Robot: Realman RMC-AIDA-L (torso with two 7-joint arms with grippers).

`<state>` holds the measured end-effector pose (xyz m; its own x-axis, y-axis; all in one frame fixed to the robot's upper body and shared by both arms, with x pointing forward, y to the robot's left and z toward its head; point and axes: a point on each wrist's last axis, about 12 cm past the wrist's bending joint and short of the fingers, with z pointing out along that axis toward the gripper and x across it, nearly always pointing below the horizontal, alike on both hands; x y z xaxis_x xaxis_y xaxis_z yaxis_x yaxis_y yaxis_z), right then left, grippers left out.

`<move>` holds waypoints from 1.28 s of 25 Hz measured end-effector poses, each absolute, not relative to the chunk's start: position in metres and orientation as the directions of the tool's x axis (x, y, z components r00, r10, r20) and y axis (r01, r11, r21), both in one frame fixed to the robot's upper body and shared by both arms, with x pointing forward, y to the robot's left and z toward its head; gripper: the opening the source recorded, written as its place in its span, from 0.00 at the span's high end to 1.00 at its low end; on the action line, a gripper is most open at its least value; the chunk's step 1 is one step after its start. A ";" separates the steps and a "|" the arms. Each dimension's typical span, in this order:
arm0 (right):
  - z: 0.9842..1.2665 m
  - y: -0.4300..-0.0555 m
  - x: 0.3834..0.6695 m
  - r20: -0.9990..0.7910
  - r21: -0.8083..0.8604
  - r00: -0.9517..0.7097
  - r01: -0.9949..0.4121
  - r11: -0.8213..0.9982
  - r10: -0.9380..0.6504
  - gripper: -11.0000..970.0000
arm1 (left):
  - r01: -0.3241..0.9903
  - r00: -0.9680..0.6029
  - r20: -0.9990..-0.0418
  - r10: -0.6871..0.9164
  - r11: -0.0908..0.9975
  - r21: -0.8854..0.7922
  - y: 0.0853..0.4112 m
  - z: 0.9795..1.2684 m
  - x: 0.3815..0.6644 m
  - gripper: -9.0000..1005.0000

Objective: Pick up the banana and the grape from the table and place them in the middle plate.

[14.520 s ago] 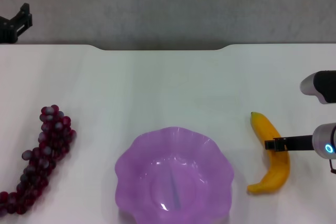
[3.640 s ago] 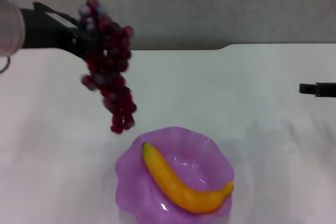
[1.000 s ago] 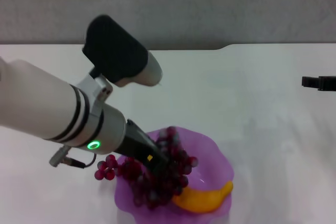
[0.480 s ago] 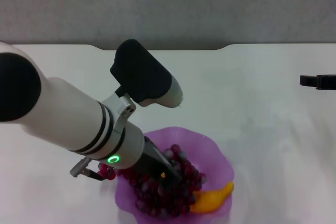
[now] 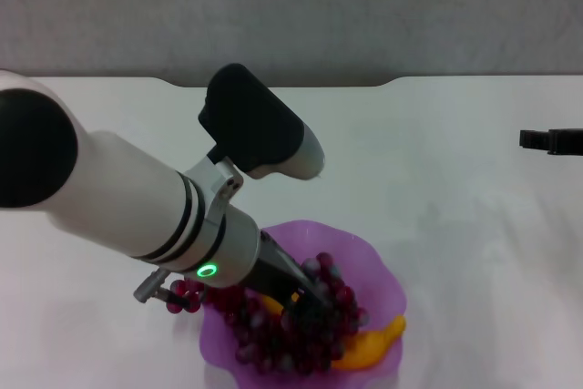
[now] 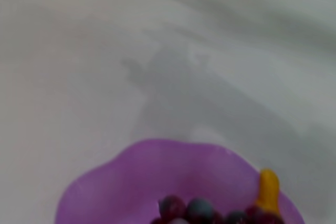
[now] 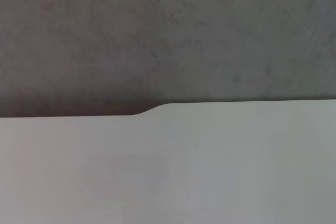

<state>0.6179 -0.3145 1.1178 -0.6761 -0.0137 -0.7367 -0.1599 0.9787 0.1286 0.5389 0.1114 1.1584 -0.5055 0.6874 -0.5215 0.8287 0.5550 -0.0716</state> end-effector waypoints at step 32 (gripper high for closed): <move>1.111 -0.322 0.619 -0.753 0.120 -0.658 -0.116 0.986 0.014 0.28 | 0.271 -0.208 -0.974 0.090 0.962 0.031 0.269 1.160 0.601 0.12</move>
<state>0.6188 -0.3216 1.1109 -0.6583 0.0141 -0.7526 -0.1163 0.9859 0.1202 0.6009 0.2691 1.1600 -0.2081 0.0901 -0.9740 0.2710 0.9621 0.0312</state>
